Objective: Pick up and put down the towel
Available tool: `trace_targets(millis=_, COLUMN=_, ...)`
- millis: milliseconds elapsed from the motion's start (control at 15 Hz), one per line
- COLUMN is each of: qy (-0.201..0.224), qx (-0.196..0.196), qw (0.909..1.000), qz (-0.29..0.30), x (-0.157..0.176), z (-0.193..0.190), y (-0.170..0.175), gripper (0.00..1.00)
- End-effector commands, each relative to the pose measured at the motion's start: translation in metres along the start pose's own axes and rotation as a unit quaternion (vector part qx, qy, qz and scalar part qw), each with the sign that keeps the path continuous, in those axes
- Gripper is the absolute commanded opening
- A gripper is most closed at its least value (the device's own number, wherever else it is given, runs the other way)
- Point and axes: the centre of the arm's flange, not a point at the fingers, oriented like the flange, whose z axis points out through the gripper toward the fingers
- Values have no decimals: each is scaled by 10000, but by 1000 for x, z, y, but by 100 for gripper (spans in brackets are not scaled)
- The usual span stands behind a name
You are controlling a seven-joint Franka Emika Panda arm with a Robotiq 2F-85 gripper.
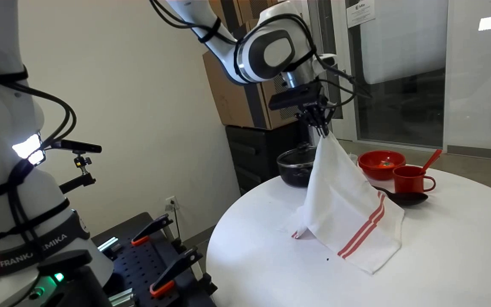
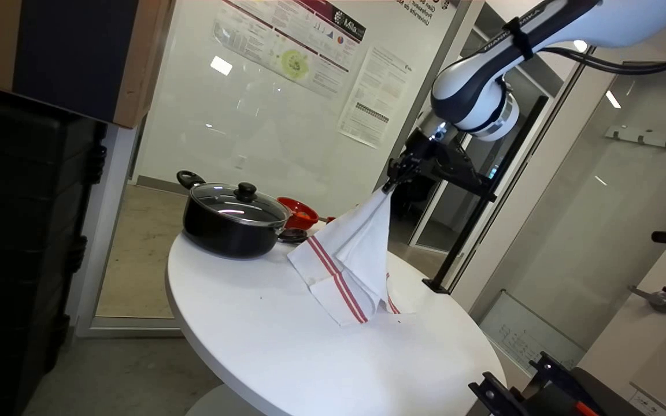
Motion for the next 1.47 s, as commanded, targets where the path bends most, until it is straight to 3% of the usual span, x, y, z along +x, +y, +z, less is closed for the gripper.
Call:
trace_targets(millis=0, qy=184, qx=34, qw=9997, qz=-147, x=-10, z=-36, y=0, gripper=0)
trace_targets(millis=333, qy=490, qx=138, qw=9987, qz=18, x=-16, z=-76, y=22, gripper=0)
trace_targets(millis=400, qy=385, qx=74, qw=9992, qz=40, x=-3, z=-51, y=16, gripper=1)
trace_targets(millis=667, qy=463, qx=44, qw=9989, qz=60, x=-7, z=-66, y=21, gripper=1)
trace_targets(millis=1267, qy=443, qx=63, qw=9990, qz=51, x=-8, z=-65, y=19, gripper=0)
trace_targets(millis=1400, qy=403, qx=-29, qw=9988, qz=274, x=-9, z=-55, y=18, gripper=0)
